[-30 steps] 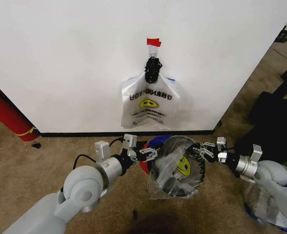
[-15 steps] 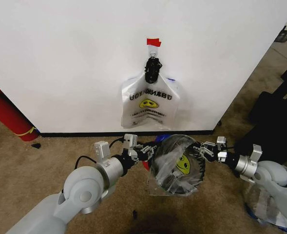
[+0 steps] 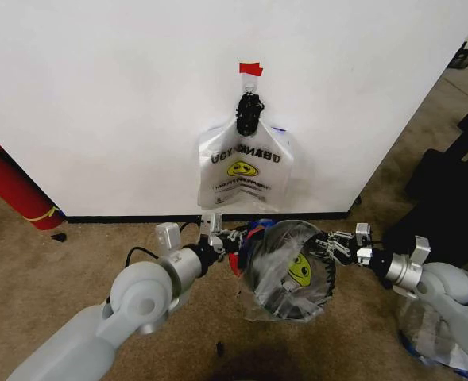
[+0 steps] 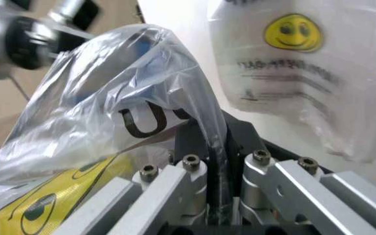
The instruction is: Pick up the garbage bag from the wall and place it over the trash bin.
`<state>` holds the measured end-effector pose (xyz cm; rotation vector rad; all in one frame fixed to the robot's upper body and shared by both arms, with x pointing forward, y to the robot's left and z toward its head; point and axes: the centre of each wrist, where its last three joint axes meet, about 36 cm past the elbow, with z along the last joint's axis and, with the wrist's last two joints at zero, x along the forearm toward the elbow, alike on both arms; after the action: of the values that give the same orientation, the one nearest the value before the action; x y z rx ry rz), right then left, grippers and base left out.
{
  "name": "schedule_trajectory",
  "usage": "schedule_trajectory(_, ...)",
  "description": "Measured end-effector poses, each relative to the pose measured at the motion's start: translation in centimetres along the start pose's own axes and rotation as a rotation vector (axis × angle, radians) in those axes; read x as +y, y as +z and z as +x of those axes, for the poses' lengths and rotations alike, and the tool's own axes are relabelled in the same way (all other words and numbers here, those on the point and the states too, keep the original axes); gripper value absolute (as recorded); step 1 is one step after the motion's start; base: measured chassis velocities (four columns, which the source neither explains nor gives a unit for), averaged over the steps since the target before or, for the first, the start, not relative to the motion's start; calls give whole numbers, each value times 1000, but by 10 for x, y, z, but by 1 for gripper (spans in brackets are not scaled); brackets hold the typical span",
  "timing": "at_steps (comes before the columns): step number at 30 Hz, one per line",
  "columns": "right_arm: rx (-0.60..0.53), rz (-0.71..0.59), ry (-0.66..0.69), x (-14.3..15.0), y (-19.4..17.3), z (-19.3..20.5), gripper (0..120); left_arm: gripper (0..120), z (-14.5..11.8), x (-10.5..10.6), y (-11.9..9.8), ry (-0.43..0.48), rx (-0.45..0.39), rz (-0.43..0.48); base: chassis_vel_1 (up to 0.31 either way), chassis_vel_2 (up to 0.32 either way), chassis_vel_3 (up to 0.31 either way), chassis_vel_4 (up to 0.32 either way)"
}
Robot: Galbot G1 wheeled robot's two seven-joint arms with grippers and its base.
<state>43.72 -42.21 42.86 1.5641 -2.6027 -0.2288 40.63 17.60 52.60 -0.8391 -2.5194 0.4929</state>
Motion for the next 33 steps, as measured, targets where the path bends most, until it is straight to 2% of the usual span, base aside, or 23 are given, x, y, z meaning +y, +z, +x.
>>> schedule_trajectory(8,-11,-3,-33,0,-4,2,1,0,-30,20,-3,-36,16,-20,0,0,0,0)
schedule_trajectory(11,-14,-2,-33,0,-5,2,1,0,-34,23,-1,-41,22,-30,0,0,0,0)
schedule_trajectory(16,-26,-4,-49,1,-8,3,1,0,-39,31,13,-65,39,-99,0,0,0,0)
schedule_trajectory(23,-40,-14,-51,3,-5,1,1,0,-40,28,14,-73,54,-114,0,0,0,0)
schedule_trajectory(27,-44,-18,-36,5,-2,0,1,10,-34,28,9,-88,52,-122,0,0,0,0)
schedule_trajectory(28,-40,-8,-16,6,0,-1,1,16,-30,29,7,-95,50,-127,0,0,0,0)
schedule_trajectory(29,-40,-8,-16,6,0,-1,1,16,-30,29,7,-95,50,-127,0,0,0,0)
schedule_trajectory(30,-42,1,10,7,3,-2,1,21,-26,31,5,-104,46,-133,0,0,0,0)
schedule_trajectory(31,-65,-12,72,11,13,-7,1,33,-17,34,2,-124,42,-142,0,0,0,0)
schedule_trajectory(33,-77,-29,100,16,23,-11,1,43,-9,36,2,-143,45,-150,0,0,0,0)
